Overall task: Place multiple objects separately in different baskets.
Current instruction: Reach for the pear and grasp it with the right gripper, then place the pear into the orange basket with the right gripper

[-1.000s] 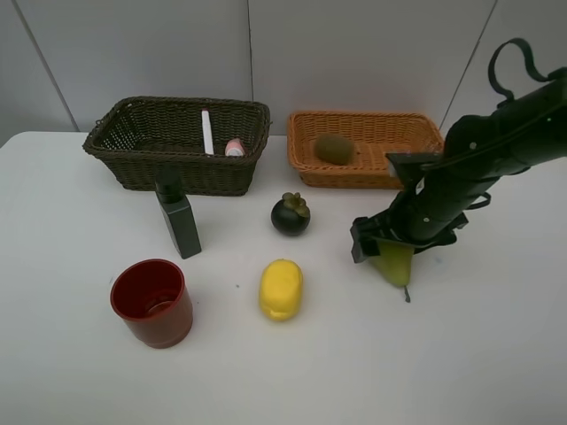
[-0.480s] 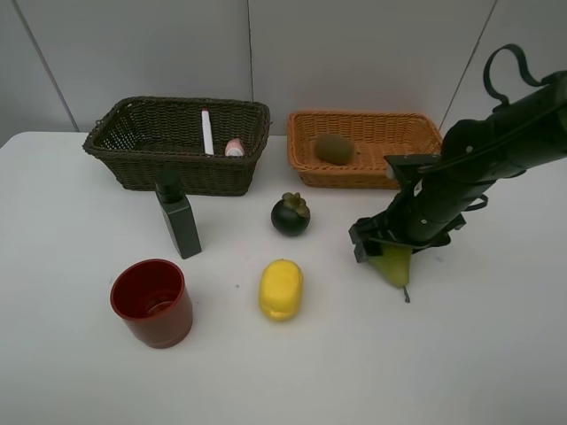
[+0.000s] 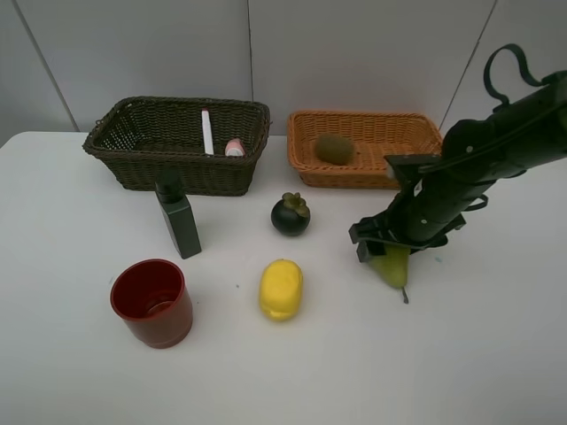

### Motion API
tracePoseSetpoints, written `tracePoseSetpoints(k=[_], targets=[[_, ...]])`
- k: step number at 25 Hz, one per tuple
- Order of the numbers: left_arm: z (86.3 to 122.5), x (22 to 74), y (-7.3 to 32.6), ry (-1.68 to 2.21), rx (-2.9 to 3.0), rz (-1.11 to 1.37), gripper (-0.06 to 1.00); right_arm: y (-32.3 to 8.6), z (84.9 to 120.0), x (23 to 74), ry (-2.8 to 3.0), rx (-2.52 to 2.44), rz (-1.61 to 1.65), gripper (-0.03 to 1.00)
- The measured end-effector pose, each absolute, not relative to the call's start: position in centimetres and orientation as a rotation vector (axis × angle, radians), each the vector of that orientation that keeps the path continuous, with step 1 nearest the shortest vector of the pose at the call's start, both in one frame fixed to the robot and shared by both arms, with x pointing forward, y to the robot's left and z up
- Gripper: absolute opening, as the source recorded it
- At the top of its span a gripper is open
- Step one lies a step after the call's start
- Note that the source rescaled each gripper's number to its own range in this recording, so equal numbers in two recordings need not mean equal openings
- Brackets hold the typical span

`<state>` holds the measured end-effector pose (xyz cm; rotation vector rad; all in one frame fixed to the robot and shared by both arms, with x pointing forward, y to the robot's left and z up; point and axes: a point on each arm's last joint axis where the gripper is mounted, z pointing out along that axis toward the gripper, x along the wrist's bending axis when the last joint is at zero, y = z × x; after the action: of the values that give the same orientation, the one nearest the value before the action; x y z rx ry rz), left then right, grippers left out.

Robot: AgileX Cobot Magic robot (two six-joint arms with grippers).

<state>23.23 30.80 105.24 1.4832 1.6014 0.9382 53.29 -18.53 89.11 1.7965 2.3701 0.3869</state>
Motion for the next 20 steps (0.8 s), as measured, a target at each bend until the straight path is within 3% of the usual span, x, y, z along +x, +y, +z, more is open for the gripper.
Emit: tracePoseSetpoints(k=[20], targets=[[105.2, 23.2, 30.8, 1.601, 1.483, 0.938, 0.93, -19.0, 102.7, 53.7, 2.07, 1.59, 0.833, 0.71]])
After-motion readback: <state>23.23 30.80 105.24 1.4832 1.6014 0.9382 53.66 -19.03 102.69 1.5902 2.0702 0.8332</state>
